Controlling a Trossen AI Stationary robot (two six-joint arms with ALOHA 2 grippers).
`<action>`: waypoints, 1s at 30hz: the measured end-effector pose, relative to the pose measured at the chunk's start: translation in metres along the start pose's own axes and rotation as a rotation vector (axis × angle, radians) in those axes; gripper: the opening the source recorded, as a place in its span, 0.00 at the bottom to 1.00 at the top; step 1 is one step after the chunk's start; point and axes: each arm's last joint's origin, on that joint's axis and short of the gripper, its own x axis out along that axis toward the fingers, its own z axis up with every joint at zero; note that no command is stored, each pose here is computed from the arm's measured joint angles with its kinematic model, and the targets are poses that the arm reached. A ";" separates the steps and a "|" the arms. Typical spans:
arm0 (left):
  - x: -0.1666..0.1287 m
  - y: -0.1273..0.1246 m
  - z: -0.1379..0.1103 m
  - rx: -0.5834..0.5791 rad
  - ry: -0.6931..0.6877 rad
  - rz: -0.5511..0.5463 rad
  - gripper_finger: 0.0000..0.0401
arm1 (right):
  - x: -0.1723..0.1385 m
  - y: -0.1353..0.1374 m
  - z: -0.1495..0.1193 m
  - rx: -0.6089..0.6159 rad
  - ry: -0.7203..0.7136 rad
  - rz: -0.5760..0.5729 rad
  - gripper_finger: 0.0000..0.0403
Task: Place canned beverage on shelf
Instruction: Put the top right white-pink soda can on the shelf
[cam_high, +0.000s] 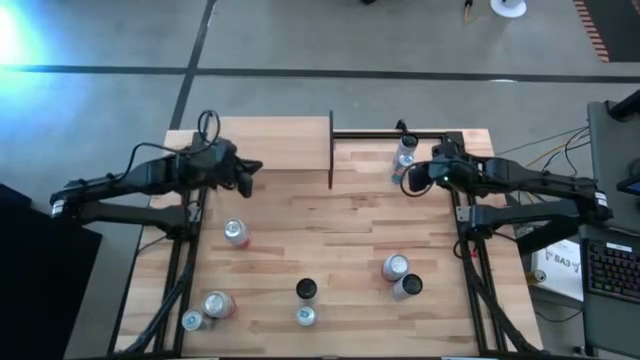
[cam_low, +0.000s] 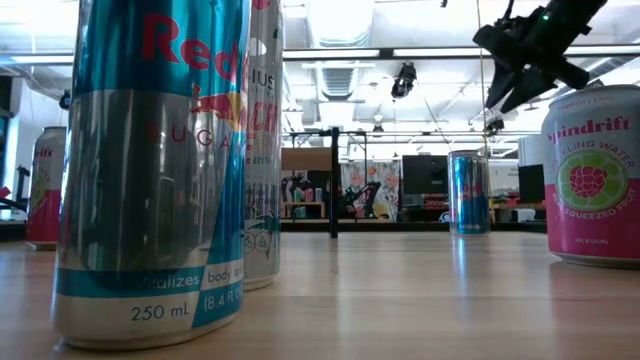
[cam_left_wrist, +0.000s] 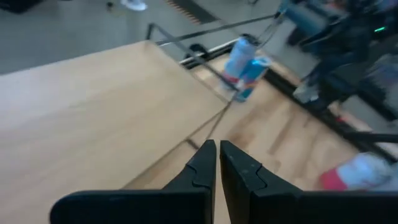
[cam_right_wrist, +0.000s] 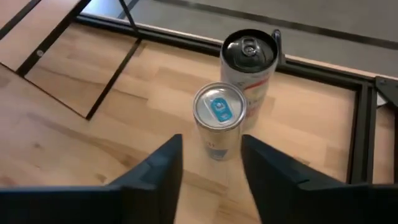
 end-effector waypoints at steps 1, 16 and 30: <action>0.001 0.000 -0.001 -0.003 -0.005 -0.019 0.00 | -0.001 0.000 0.003 0.011 -0.003 0.004 0.43; -0.006 -0.027 0.043 0.229 0.016 -0.155 0.00 | 0.061 -0.009 0.105 -0.013 0.365 0.002 0.68; -0.004 -0.029 0.045 0.174 0.130 -0.089 0.00 | 0.107 -0.015 0.158 -0.358 0.640 -0.020 0.83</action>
